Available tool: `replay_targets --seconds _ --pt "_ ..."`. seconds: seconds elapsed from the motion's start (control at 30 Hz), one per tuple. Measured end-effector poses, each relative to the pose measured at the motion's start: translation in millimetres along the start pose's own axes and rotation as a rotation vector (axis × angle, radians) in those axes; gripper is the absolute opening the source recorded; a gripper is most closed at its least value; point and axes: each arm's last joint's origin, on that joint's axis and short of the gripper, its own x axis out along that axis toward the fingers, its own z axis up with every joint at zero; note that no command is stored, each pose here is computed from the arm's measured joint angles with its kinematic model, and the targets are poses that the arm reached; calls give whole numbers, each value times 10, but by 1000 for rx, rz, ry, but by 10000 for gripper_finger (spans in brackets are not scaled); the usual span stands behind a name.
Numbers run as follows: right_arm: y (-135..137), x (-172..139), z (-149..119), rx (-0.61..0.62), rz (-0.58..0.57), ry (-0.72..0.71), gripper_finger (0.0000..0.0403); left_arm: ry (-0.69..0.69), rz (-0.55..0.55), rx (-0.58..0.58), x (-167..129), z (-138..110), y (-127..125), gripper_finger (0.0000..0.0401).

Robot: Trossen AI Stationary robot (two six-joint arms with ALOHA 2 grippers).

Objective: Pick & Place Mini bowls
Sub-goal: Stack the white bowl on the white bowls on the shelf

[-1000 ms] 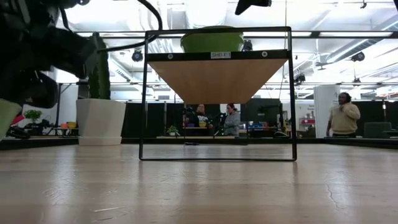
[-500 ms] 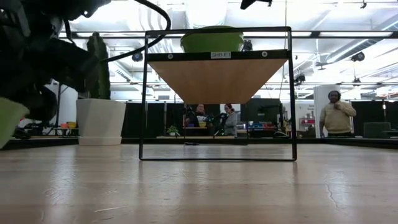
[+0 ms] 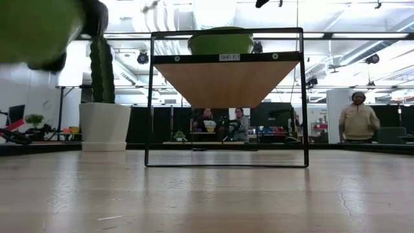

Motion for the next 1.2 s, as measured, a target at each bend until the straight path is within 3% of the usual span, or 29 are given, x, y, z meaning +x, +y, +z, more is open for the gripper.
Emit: replay_targets --seconds 0.2,0.3,0.4,0.63,0.9,1.07,1.2 --pt "-45 -106 -37 -9 -24 -29 215 -262 -116 -41 -727 97 -199 2" --pt "-84 -179 -55 -6 -81 -69 215 -423 -141 -118 -1090 221 -255 2" --pt "-120 -256 -77 10 -125 -109 215 -520 -155 -170 -1383 379 -288 2" --pt "-163 -388 -130 33 -128 -146 215 -669 -146 -167 -1807 940 -393 1" --pt "-204 -517 -202 45 -119 -165 215 -616 14 -147 -1837 1606 -423 1" --pt "-213 -533 -220 43 -122 -158 215 -460 132 -144 -1602 1817 -390 1" --pt "-223 -543 -242 39 -127 -144 215 -433 192 -140 -1454 1945 -337 1"
